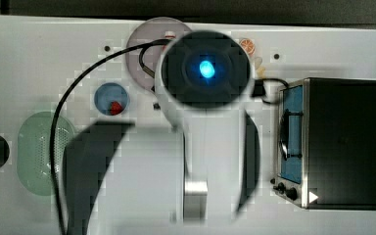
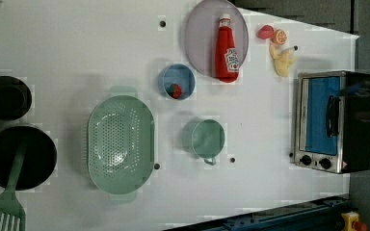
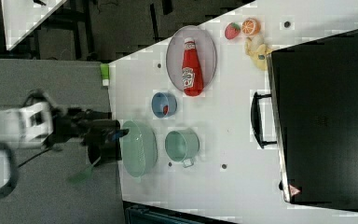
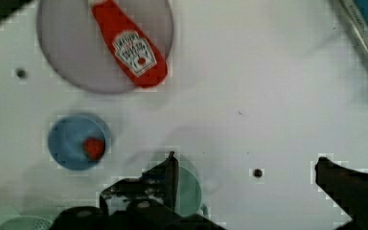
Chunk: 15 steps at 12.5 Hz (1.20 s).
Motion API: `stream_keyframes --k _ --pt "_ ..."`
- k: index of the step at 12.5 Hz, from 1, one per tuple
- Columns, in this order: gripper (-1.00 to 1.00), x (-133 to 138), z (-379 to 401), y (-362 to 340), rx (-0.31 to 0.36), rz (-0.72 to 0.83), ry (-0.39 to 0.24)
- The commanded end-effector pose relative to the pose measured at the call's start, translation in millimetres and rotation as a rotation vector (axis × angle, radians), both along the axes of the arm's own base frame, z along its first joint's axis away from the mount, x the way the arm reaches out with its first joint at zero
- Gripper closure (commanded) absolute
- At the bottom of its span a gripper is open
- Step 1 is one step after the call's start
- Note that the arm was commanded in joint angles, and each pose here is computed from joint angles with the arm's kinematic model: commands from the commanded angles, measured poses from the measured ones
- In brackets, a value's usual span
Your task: Pick ketchup from plate and place it on table.
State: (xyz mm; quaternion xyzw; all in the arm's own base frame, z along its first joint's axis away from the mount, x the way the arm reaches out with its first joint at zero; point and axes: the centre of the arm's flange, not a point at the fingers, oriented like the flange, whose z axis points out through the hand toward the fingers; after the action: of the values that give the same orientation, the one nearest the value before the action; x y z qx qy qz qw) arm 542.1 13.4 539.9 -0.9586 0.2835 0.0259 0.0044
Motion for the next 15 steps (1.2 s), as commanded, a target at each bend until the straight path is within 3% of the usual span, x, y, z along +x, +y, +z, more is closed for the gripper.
stream_keyframes --k 1,8,15 --pt "-1.0 23 -89 -6 0.028 0.158 0.105" --pt "-1.0 66 -191 22 0.077 0.472 0.06" --pt "-1.0 103 -274 29 0.084 0.55 0.01"
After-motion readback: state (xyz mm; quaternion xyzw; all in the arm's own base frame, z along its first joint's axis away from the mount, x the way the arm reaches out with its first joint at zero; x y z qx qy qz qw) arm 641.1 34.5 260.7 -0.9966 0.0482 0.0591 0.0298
